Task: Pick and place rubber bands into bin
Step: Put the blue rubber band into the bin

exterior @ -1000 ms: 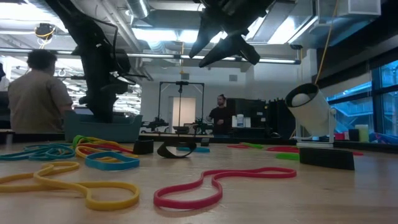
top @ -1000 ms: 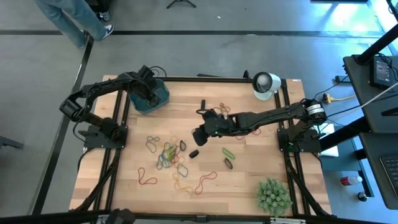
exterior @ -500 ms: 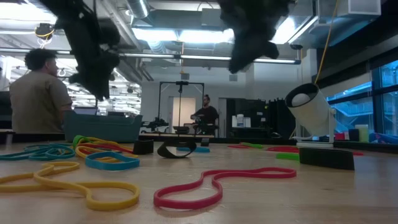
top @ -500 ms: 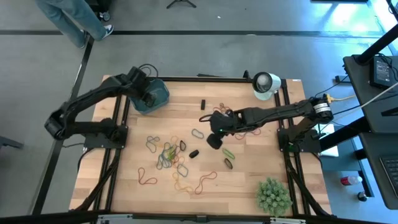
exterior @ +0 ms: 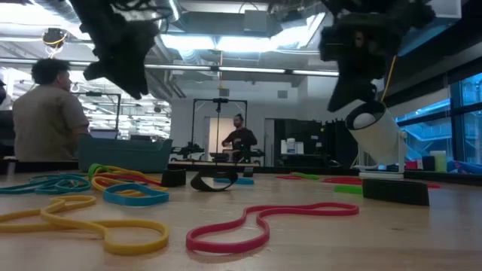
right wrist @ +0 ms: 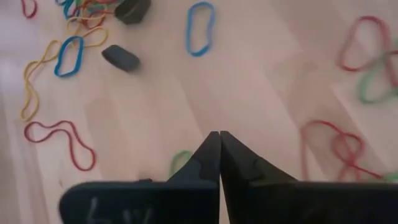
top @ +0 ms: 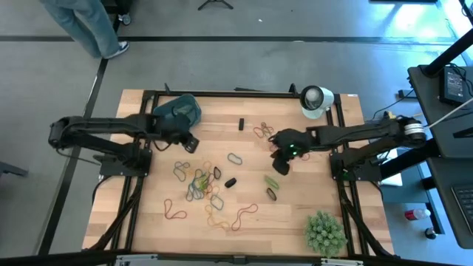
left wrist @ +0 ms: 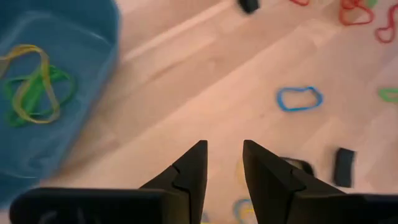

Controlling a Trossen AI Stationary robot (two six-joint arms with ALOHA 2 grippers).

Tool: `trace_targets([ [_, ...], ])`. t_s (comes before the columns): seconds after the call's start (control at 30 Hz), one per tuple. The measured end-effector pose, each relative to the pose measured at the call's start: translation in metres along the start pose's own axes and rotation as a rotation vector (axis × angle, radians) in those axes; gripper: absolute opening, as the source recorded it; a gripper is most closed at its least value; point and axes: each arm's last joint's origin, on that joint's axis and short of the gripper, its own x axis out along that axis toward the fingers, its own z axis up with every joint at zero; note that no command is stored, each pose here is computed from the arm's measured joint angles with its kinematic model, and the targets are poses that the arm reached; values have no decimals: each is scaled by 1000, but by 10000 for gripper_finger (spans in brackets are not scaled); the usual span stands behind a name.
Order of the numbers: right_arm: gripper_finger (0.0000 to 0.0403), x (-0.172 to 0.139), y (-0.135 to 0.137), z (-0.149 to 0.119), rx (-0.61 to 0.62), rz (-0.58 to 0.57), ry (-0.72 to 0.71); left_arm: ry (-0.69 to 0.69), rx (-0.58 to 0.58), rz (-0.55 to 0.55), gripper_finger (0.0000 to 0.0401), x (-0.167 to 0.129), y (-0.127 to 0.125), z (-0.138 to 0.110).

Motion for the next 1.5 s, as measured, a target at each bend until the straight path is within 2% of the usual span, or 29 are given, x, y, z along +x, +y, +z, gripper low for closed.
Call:
trace_targets([
  [0.1,14,-10,-10,-6,-3,-4,-30,30,-21,29,96,2,-15,-8],
  [0.23,14,-20,-17,-6,-46,-4,-71,118,-49,127,95,13,-28,-21],
  [0.43,4,-22,-20,-3,-97,-12,-94,299,-119,286,95,32,-33,-44],
  [0.5,4,-22,-20,-3,-98,-12,-94,348,-137,308,95,37,-34,-50],
  [0.67,13,-22,-20,-4,-99,13,-84,432,-202,325,110,54,-24,-69],
  [0.83,12,-22,-19,-4,-107,16,-82,453,-247,337,124,67,-11,-84],
  [1.0,5,-22,-19,-4,-122,16,-81,472,-286,392,127,72,1,-94],
  [1.13,6,-22,-19,-4,-126,16,-80,465,-331,389,126,78,7,-100],
  [1.27,16,-22,-19,-4,-146,15,-80,482,-362,339,94,83,8,-104],
  [1.4,18,-22,-19,-4,-149,15,-80,476,-402,335,22,84,7,-104],
  [1.5,14,-22,-20,-4,-160,14,-80,475,-412,329,6,84,6,-104],
])
